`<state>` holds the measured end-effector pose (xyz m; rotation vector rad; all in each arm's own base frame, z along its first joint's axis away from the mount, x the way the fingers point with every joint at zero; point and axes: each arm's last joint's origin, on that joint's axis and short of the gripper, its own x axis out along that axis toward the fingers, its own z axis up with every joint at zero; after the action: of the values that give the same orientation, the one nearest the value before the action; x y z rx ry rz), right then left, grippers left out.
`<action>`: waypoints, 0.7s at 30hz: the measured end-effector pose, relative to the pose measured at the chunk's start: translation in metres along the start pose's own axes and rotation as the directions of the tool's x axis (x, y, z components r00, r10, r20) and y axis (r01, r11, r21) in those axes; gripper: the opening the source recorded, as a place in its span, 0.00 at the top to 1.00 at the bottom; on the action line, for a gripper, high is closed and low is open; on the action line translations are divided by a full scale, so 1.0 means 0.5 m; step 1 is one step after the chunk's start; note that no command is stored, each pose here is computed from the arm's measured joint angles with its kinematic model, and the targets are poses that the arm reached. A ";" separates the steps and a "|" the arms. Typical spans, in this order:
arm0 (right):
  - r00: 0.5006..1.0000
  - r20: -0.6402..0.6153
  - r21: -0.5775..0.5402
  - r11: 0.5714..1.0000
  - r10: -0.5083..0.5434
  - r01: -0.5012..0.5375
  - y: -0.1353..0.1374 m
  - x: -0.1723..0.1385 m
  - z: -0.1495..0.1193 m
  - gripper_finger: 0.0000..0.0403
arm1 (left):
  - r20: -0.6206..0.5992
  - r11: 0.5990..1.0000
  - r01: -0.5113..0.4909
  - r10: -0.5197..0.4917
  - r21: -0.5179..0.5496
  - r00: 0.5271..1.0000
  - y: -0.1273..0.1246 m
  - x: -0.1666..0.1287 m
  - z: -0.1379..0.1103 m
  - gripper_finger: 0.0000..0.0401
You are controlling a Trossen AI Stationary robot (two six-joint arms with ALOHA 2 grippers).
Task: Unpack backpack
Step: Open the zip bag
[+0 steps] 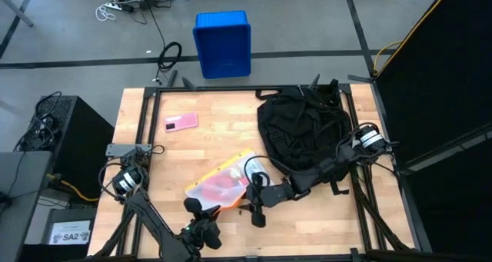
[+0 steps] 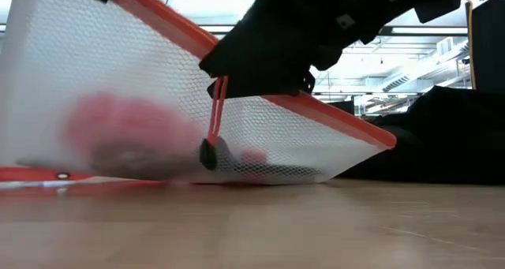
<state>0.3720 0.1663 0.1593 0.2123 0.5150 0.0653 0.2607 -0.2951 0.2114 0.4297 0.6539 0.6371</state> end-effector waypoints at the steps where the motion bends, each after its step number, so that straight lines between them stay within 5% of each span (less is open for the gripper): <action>1: 1.000 -0.002 -0.015 1.000 -0.003 0.003 -0.002 0.000 0.000 0.78 | 0.001 1.000 0.002 -0.002 -0.003 1.000 0.002 -0.002 0.004 1.00; 5: 1.000 -0.024 -0.075 0.997 -0.010 0.009 -0.010 0.002 -0.001 0.97 | 0.007 1.000 0.012 -0.012 0.006 1.000 0.007 -0.011 0.021 1.00; 12: 0.965 -0.226 -0.118 0.987 -0.135 0.110 -0.026 -0.002 -0.020 1.00 | -0.060 0.997 0.066 -0.063 0.048 0.996 0.009 -0.036 0.023 1.00; 16: 0.877 -0.367 -0.187 0.948 -0.312 0.259 -0.027 -0.023 -0.028 1.00 | -0.110 0.993 0.105 -0.099 0.051 0.989 0.005 -0.053 0.012 1.00; 21: 0.709 -0.494 -0.312 0.864 -0.503 0.395 -0.017 -0.070 -0.033 1.00 | -0.110 0.991 0.133 -0.129 0.029 0.985 0.001 -0.081 -0.004 1.00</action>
<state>0.3337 0.1567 0.1604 -0.1349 1.1424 -0.3206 0.2341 -0.3214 0.2273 0.3844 0.7915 0.5262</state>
